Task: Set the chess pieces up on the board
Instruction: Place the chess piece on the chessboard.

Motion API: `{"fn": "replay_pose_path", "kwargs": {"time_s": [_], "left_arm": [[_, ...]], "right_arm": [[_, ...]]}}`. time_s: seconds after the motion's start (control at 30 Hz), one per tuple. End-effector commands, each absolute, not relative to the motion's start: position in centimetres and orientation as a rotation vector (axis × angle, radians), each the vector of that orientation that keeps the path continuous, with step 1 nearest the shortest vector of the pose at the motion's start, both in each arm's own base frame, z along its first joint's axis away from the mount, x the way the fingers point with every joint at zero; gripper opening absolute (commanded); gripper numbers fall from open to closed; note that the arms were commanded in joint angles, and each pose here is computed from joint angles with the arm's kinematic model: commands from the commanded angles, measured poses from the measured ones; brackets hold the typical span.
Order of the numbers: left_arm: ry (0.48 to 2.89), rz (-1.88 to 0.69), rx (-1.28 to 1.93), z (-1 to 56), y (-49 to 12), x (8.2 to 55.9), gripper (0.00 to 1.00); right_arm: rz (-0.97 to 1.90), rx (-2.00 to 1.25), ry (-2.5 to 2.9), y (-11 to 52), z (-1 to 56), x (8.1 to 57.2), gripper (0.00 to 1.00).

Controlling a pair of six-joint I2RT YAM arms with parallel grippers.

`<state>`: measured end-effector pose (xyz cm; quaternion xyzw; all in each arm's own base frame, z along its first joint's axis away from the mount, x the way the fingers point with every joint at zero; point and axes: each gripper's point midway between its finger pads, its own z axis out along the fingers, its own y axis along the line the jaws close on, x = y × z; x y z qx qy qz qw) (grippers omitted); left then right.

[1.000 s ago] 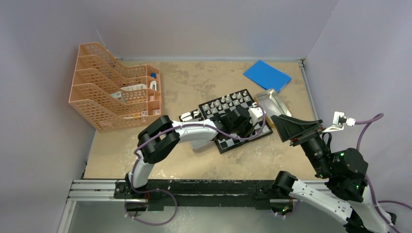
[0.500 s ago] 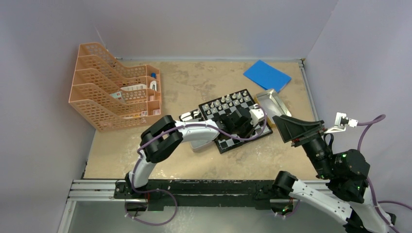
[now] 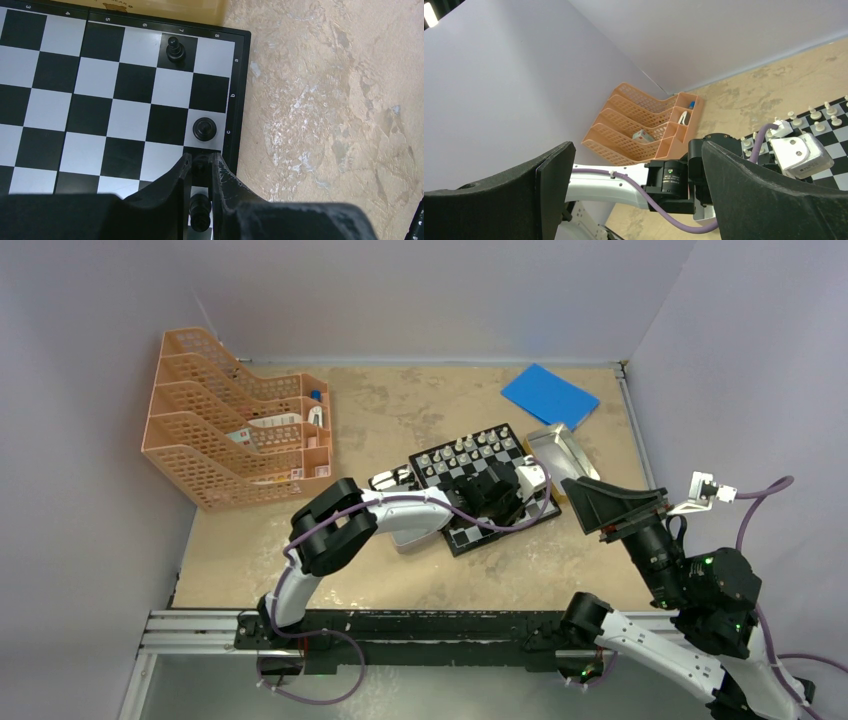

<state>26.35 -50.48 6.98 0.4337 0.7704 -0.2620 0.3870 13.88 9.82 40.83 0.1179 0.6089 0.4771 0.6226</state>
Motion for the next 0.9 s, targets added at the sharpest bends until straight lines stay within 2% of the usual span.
{"fn": "replay_pose_path", "kwargs": {"time_s": [0.0, 0.2, 0.47, 0.67, 0.87], "left_arm": [[1.903, -0.657, 1.097, 8.8, -51.5, 27.0, 0.15], [1.900, -0.654, 1.101, 9.0, -51.4, 26.9, 0.14], [1.899, -0.652, 1.111, 8.9, -51.4, 26.7, 0.18], [1.891, -0.658, 1.107, 9.8, -51.5, 26.6, 0.27], [1.847, -0.762, 1.081, 13.8, -52.4, 25.8, 0.36]], "right_arm": [[1.137, 0.294, 1.323, 8.9, 42.6, 13.4, 0.99], [1.135, 0.284, 1.331, 9.3, 42.5, 13.5, 0.99], [1.135, 0.285, 1.333, 9.4, 42.4, 13.6, 0.99], [1.134, 0.277, 1.341, 9.7, 42.3, 13.7, 0.99], [1.127, 0.270, 1.354, 10.1, 42.0, 13.9, 0.99]]}}
